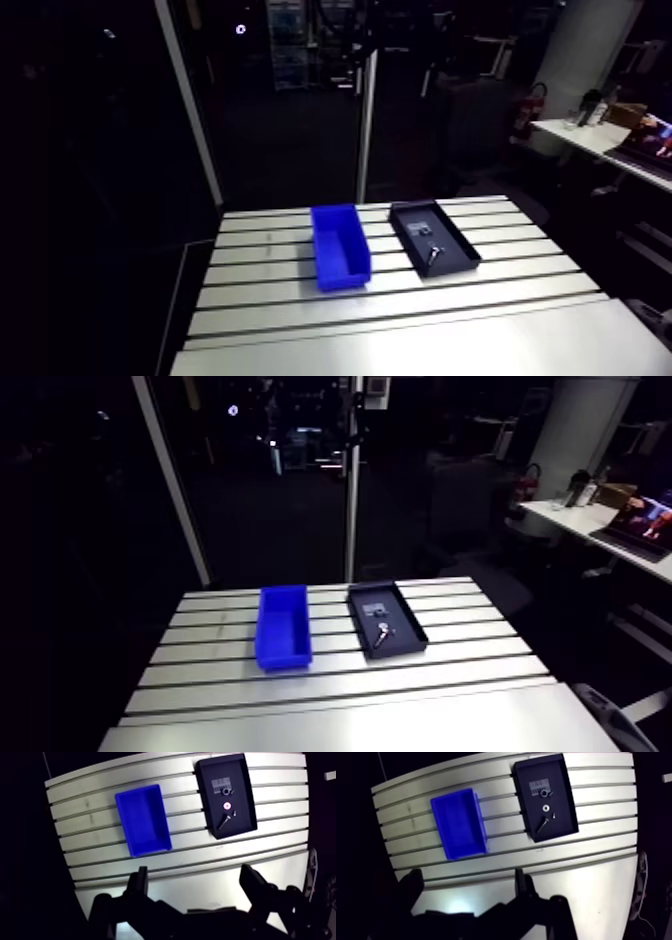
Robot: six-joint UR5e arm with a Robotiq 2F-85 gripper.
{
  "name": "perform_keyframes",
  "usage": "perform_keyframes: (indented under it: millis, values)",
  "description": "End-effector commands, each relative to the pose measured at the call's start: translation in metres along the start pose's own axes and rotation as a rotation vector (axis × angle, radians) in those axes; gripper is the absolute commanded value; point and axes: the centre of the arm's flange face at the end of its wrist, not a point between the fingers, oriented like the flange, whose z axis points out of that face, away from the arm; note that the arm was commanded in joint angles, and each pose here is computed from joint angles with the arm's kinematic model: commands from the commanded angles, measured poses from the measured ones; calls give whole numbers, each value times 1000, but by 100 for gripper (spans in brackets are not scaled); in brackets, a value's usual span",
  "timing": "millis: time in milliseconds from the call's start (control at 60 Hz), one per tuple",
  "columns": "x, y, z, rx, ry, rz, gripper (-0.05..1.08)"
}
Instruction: Pick up the M10 bolt from the tray and put it into the blue bin.
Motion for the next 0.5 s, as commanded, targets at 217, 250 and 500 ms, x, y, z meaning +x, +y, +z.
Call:
perform_keyframes:
  millis: [217, 250, 500]
  values:
    - [20, -47, -2, 2, 11, 9, 1]
    - [19, -47, -2, 2, 10, 9, 1]
    - [19, -49, -1, 1, 9, 6, 1]
